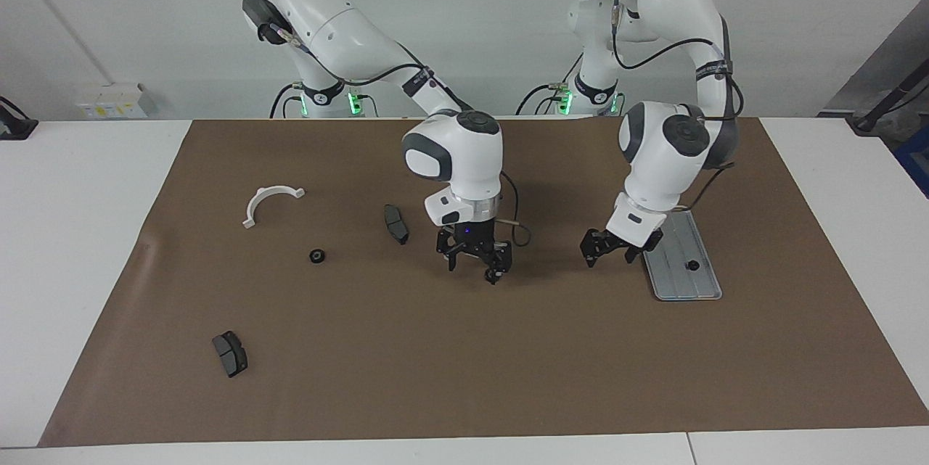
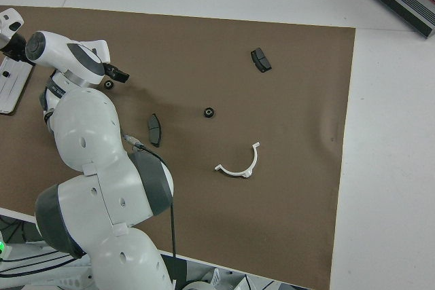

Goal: Pick bearing gear from pile to tray

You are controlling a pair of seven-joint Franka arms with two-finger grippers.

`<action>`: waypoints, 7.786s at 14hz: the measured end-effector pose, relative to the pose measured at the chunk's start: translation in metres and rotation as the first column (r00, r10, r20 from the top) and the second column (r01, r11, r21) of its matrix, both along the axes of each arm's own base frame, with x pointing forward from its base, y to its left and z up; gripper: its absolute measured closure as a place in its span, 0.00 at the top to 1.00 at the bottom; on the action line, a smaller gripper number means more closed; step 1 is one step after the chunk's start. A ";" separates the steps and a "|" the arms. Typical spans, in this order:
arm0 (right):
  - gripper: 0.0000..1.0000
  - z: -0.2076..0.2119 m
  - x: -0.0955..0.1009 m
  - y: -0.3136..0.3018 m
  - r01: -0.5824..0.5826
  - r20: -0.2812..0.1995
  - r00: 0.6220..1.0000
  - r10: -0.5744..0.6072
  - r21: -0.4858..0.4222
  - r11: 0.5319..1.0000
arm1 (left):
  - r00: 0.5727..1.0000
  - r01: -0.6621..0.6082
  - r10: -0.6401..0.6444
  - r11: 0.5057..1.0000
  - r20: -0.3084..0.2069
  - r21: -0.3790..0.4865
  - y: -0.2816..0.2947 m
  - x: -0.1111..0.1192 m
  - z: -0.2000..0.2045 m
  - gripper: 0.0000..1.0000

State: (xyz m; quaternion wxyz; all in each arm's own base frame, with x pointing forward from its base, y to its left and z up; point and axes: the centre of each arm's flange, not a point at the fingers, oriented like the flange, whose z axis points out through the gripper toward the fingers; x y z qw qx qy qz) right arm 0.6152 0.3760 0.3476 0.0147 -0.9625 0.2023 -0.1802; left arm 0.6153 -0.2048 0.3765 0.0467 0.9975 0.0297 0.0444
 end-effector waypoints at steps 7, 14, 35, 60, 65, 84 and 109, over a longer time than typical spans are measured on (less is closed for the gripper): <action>1.00 0.077 0.018 -0.185 -0.309 -0.164 0.941 0.298 -0.050 0.950 | 0.992 0.129 -0.129 0.992 -0.005 -0.008 -0.133 -0.015 -0.032 0.87; 1.00 0.015 -0.017 -0.301 -0.604 -0.244 0.765 0.596 0.052 0.796 | 0.971 0.239 -0.239 0.970 -0.006 0.042 -0.187 -0.031 -0.059 0.83; 0.60 -0.063 -0.070 -0.324 -0.713 -0.262 0.671 0.693 0.026 0.700 | 0.954 0.296 -0.299 0.951 0.012 0.088 -0.202 -0.033 -0.080 0.49; 0.34 -0.053 -0.063 -0.326 -0.634 -0.230 0.751 0.619 0.012 0.773 | 0.949 0.298 -0.294 0.954 -0.116 0.016 0.211 0.000 -0.063 0.35; 0.34 0.060 -0.016 -0.278 -0.417 -0.249 0.870 0.426 0.092 0.904 | 0.952 0.295 -0.292 0.955 -0.094 0.018 0.208 -0.004 -0.058 0.63; 0.34 -0.055 -0.075 0.038 0.055 -0.118 0.992 -0.036 0.167 0.984 | 1.000 0.029 -0.028 0.999 0.009 -0.016 0.015 -0.003 0.003 1.00; 1.00 0.188 -0.019 -0.345 -0.266 -0.222 0.942 0.250 -0.046 0.963 | 0.976 0.214 -0.210 0.976 -0.064 0.052 -0.211 -0.047 -0.068 0.90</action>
